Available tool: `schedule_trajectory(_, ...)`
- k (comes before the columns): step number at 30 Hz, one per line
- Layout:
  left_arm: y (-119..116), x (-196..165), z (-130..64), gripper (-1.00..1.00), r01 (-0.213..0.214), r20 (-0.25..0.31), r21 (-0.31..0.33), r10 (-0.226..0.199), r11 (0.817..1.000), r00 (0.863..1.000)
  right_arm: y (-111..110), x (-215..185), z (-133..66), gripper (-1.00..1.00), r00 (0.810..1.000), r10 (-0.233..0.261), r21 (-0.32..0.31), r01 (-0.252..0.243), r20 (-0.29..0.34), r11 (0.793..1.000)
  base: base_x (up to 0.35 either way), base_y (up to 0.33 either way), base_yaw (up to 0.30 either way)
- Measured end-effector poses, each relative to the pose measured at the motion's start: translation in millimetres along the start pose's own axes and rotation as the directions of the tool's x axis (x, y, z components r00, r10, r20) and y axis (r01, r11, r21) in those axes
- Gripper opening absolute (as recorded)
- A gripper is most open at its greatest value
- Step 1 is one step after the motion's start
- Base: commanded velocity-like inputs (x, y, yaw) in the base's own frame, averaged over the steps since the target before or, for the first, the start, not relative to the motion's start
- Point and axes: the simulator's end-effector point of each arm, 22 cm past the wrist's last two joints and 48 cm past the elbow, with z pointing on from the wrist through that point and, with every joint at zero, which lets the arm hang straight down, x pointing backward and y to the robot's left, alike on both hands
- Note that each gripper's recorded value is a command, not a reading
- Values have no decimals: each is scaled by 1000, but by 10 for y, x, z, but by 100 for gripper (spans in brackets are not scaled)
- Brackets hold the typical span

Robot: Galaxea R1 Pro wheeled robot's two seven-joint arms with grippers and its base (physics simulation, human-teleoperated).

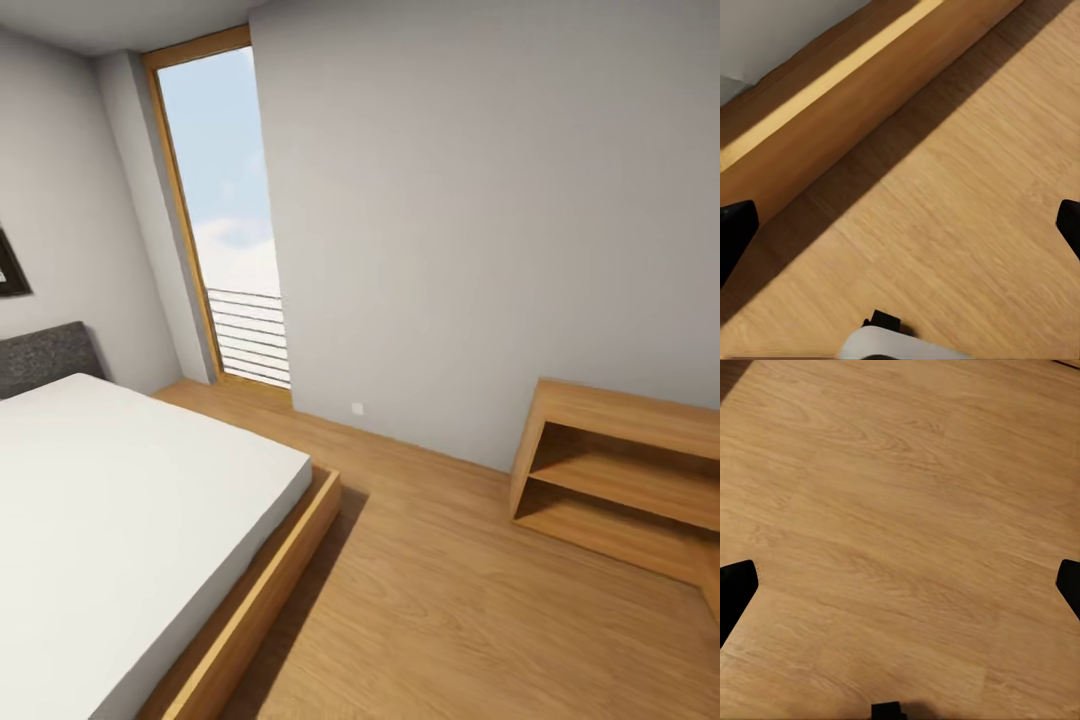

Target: In the bedroom, organize the workspace by keeping the computer under the desk, ensuring the monitor is on the desk, placing the keyboard on the desk next to the monitor, placing the mouse on the desk next to the keyboard, moving the folder from the swivel chair onto the desk next to the mouse, stacking the notebook on top of the folder with the pen on top of the notebook, and positioning the swivel chair next to the desk.

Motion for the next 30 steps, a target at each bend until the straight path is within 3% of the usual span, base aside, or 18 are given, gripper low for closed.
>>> schedule_trajectory(16,-2,22,-81,100,-8,-11,4,8,1000,1000,-28,42,-74,100,1000,-2,4,2,-19,1000,0,0,195)
schedule_trajectory(21,12,36,-84,100,-10,-15,2,10,1000,1000,-80,-9,-71,100,1000,-1,14,1,6,1000,0,-26,238)
schedule_trajectory(24,17,48,-87,100,-10,-19,1,10,1000,1000,-142,-6,-73,100,1000,0,42,0,6,999,0,-205,258)
schedule_trajectory(26,25,54,-88,100,-11,-20,-1,11,1000,1000,-257,-8,-83,100,1000,1,95,-2,8,995,0,-202,270)
schedule_trajectory(30,32,56,-88,100,-11,-21,-2,11,1000,1000,-294,-10,-88,100,1000,2,113,-3,10,994,0,-82,265)
